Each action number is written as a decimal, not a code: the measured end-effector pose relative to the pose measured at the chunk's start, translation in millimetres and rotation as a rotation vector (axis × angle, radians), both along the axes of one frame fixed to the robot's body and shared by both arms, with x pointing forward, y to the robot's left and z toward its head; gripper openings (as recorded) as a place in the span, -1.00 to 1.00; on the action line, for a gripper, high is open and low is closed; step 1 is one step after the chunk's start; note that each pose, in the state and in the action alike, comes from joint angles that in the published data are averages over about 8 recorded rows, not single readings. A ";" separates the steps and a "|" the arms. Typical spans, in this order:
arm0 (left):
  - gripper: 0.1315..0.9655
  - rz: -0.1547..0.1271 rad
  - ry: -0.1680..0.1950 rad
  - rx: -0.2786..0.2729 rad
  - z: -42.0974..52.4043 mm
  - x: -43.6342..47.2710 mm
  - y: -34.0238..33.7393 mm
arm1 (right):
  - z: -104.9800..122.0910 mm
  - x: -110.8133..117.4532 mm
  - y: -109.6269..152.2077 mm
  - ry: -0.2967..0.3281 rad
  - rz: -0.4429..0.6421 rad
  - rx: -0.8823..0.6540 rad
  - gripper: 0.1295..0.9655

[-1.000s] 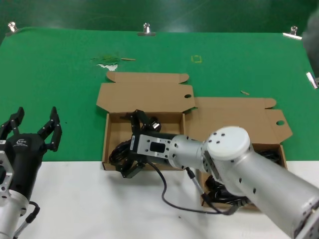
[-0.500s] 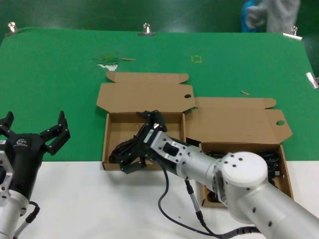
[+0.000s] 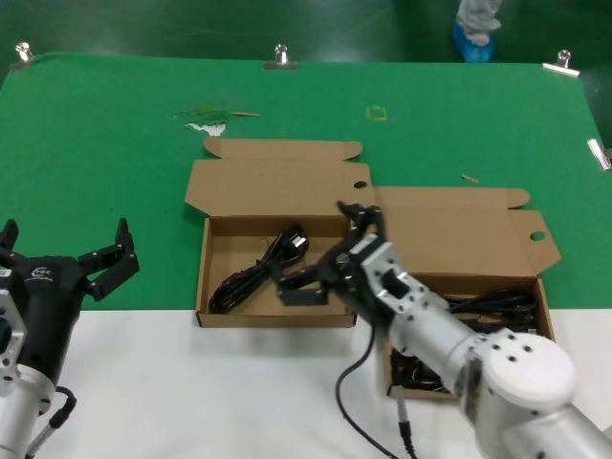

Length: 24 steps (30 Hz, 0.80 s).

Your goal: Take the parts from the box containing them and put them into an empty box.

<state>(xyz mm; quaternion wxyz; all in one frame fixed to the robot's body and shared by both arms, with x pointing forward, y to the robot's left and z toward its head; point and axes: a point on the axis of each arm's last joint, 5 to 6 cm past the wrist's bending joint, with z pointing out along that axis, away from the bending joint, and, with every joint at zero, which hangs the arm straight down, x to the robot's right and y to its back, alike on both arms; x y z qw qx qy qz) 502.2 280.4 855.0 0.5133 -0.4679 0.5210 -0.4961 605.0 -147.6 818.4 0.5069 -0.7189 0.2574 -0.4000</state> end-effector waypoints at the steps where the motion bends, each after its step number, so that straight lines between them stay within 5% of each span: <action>1: 0.90 0.000 0.000 0.000 0.0 0.0 0.0 | 0.3 -2.6 -3.7 0.001 -0.018 0.014 1.00; 24: 1.00 0.000 0.000 0.000 0.0 0.0 0.0 | 23.6 -73.4 -104.7 -0.060 -0.434 0.260 1.00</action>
